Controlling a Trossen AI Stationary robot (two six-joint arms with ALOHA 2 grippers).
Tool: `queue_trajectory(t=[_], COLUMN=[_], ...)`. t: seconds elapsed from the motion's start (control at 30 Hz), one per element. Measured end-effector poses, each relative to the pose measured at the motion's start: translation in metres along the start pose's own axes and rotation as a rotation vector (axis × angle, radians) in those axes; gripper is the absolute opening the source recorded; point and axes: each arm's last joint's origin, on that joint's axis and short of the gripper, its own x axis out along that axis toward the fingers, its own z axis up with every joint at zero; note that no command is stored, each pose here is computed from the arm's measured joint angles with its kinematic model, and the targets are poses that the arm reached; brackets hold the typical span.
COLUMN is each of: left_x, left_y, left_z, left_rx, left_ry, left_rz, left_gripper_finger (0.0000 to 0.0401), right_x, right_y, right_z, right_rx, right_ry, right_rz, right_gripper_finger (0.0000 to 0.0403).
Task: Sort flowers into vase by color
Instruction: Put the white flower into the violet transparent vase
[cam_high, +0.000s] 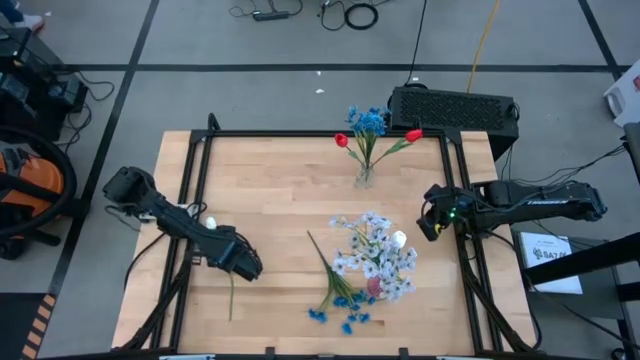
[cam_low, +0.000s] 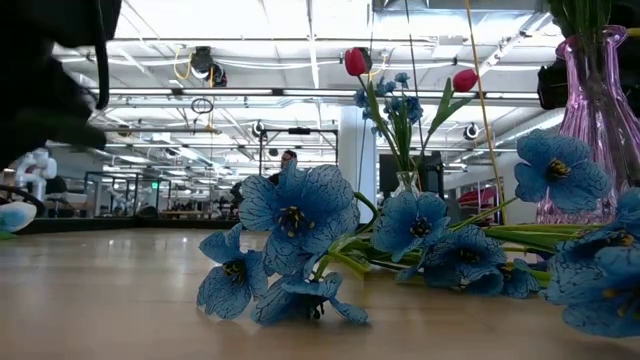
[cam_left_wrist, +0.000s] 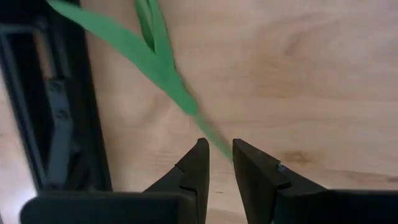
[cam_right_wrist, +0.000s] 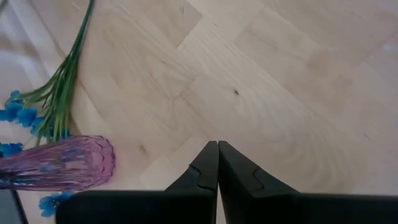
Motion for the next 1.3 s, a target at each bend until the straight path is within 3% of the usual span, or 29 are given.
queue_trajectory(t=[0.33,0.83,1.0,1.3], left_x=[0.034,0.027,0.023,0.022], left_y=[0.001,0.000,0.004,0.008], left_z=[0.003,-0.001,-0.003,-0.009], left_rx=[-0.091,-0.138,-0.209,-0.229], left_ry=[0.084,0.102,0.111,0.128], left_rz=[-0.038,-0.032,-0.045,-0.027], left_gripper_finger=[0.0077,0.0077,0.0077,0.0077], right_x=[0.000,0.000,0.000,0.000], right_y=[0.004,0.004,0.004,0.005], right_z=[0.003,0.004,0.004,0.004], right_rx=[0.025,-0.012,-0.031,-0.125], right_ry=[-0.033,-0.042,-0.046,-0.048], right_rz=[0.039,0.042,0.038,0.043], right_gripper_finger=[0.0000,0.0000,0.0000,0.0000])
